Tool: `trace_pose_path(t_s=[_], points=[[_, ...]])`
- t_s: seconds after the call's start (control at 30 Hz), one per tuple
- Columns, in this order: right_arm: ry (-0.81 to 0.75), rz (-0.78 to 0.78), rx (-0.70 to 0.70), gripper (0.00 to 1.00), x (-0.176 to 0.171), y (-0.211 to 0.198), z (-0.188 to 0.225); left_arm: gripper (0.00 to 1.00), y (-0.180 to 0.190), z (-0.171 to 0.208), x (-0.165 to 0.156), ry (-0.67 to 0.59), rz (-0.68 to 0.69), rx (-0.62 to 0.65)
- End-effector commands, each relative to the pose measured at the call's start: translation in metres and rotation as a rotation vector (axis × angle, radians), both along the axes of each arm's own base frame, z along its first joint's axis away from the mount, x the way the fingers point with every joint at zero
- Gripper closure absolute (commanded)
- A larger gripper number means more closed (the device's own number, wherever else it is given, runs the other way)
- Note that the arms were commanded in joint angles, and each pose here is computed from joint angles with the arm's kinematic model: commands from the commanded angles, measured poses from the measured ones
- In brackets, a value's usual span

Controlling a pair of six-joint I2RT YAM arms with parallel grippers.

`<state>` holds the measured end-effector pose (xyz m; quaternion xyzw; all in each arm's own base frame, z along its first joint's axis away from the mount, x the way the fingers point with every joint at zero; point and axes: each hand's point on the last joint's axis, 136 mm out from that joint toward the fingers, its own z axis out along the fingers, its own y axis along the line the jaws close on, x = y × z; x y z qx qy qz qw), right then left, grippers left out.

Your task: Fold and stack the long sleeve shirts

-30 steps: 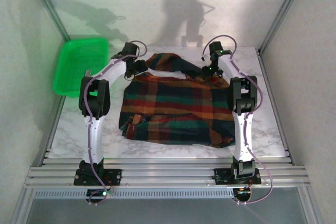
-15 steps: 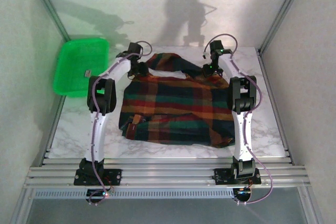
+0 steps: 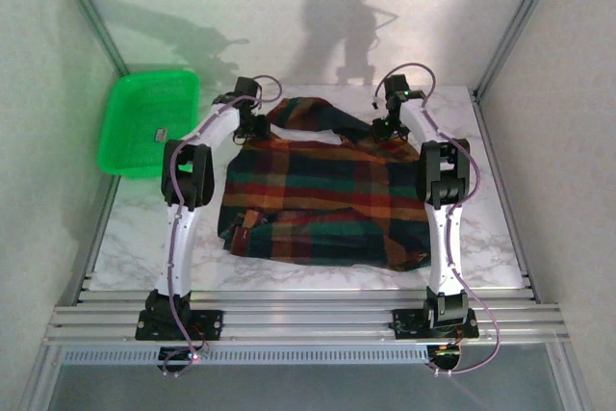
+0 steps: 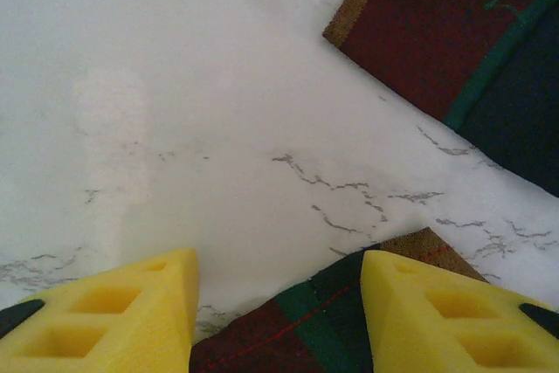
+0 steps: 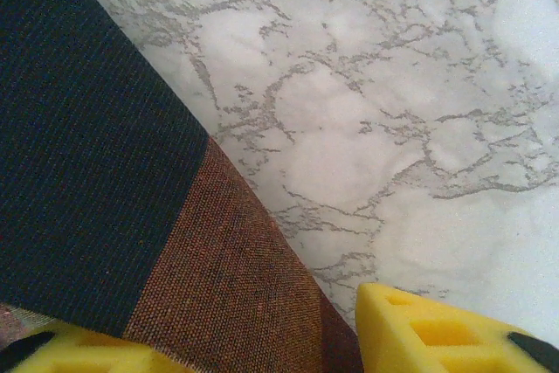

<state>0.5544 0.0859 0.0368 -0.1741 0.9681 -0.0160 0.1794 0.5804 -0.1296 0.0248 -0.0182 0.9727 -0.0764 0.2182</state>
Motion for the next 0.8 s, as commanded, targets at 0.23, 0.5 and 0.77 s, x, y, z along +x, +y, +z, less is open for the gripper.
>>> trace_pose_path(t_s=[0.23,0.5,0.77], points=[[0.018,-0.014,-0.018,0.51,-0.003,0.000,0.000,0.34,-0.017,0.024,0.000,-0.041,-0.019,-0.055],[0.025,-0.014,-0.017,0.51,-0.006,0.001,0.000,0.41,-0.026,0.029,0.000,-0.022,-0.036,-0.076],[0.024,-0.012,-0.012,0.51,-0.005,0.002,0.001,0.51,-0.023,0.008,-0.018,0.043,-0.066,0.008]])
